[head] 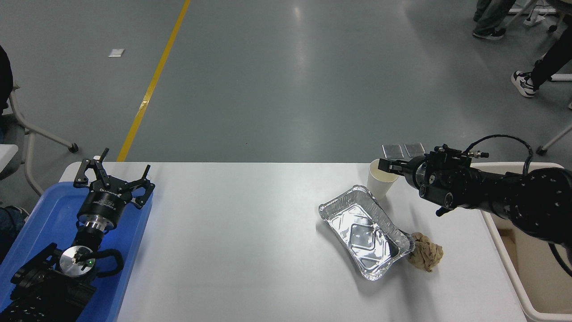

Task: Pick up paper cup place in dustbin

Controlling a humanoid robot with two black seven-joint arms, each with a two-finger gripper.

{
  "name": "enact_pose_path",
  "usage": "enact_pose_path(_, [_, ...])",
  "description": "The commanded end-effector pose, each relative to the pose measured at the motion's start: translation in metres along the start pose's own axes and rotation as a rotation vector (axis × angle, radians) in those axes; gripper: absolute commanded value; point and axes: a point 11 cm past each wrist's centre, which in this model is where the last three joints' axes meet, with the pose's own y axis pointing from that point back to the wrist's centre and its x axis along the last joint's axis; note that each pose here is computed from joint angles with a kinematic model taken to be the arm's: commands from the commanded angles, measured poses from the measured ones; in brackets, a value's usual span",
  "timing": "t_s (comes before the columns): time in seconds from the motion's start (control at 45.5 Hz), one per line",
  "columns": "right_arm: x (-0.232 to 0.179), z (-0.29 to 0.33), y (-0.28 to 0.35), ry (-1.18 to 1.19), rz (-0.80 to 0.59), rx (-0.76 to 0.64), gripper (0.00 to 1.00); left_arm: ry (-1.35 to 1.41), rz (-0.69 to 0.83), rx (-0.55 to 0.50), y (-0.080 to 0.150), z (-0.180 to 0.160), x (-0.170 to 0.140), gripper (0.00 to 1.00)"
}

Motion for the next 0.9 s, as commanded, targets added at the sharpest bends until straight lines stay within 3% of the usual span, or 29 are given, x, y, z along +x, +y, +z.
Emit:
enact_pose_path(0.0, [-0.016,0.010,-0.005,-0.011,-0.006,-0.030,0.94,0.000,0.000,0.000,0.000,0.000,0.000,0.99])
enact_pose_path(0.154, [-0.020,0.011,-0.005,-0.013,-0.014,-0.033,0.76,0.000,0.000,0.000,0.000,0.000,0.000,0.99])
enact_pose_path(0.22, [-0.023,0.011,-0.005,-0.019,-0.019,-0.033,0.72,0.000,0.000,0.000,0.000,0.000,0.000,0.99])
enact_pose_path(0.396, [-0.029,0.008,-0.006,-0.029,-0.029,-0.027,0.35,0.000,0.000,0.000,0.000,0.000,0.000,0.99])
enact_pose_path(0.484, [-0.029,0.006,-0.006,-0.043,-0.030,-0.027,0.28,0.000,0.000,0.000,0.000,0.000,0.000,0.99])
enact_pose_path(0.637, [-0.029,0.004,-0.006,-0.054,-0.030,-0.026,0.01,0.000,0.001,0.000,0.000,0.000,0.000,0.99])
enact_pose_path(0.879, [-0.023,0.003,-0.005,-0.048,-0.024,-0.021,0.00,0.000,0.000,0.000,0.000,0.000,0.000,0.99])
